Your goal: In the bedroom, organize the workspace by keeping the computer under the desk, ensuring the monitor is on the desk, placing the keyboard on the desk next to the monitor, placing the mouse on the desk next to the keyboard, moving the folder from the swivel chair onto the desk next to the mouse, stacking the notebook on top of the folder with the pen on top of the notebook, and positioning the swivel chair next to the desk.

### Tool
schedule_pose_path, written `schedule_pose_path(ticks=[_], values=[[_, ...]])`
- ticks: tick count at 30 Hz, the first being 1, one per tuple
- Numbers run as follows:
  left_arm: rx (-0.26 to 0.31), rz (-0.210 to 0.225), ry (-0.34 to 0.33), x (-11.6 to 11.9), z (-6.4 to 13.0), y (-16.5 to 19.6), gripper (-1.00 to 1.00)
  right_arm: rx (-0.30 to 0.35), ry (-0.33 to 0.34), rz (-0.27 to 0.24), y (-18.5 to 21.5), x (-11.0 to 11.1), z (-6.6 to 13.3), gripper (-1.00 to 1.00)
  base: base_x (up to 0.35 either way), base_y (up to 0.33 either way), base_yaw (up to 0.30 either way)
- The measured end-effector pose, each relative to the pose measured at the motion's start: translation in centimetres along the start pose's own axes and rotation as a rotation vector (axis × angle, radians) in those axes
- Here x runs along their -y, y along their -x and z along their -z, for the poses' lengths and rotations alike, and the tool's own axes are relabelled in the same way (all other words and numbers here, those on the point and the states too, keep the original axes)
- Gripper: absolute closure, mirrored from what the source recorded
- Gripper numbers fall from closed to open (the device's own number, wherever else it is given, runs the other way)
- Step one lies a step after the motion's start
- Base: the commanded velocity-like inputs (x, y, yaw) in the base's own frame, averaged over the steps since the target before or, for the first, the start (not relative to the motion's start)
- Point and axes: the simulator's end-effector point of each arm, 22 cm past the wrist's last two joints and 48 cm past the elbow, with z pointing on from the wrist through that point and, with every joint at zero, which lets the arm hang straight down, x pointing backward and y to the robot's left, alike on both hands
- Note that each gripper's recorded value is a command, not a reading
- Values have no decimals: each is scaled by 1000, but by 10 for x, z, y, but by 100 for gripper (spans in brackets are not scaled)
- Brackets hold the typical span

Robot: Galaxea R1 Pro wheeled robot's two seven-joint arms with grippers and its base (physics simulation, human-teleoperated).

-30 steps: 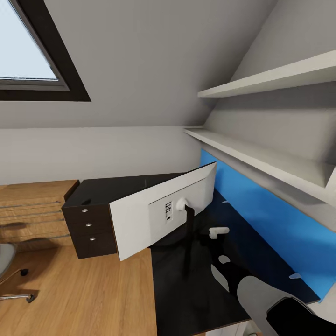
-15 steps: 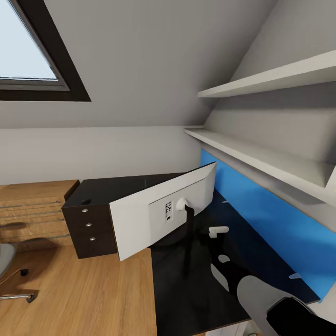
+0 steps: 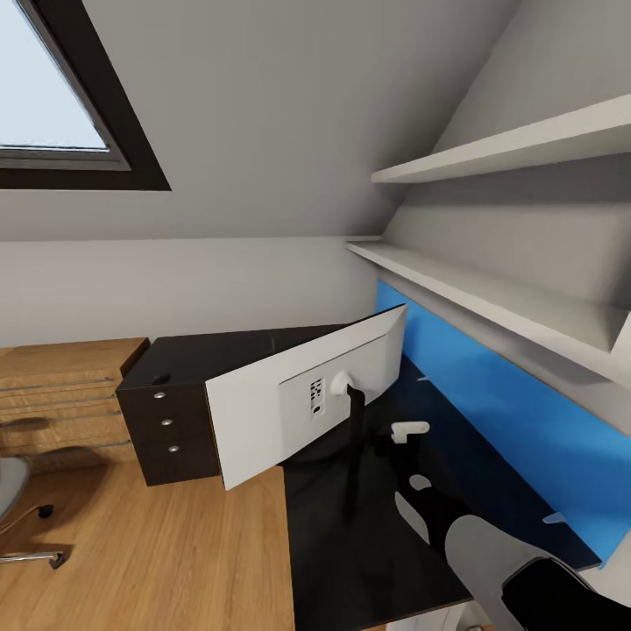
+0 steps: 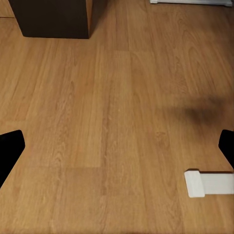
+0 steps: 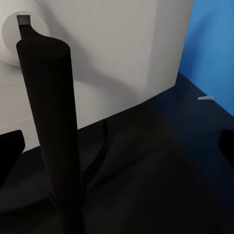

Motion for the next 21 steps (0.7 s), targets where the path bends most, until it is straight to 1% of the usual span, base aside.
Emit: schedule_pose_path(ticks=[5,13,16,21], values=[[0,0,0,0,0,0,-100,-1,11,5,-1,-1,0,-100,0,0,0],[0,1,1,0,0,0,-100,-4,65,22,-3,-12,1,-100,5,3,0],[0,1,0,0,0,0,-100,-4,72,25,-3,-13,1,-100,95,57,0],[1,1,0,0,0,0,-100,-3,77,28,-3,-13,2,-100,192,114,0]])
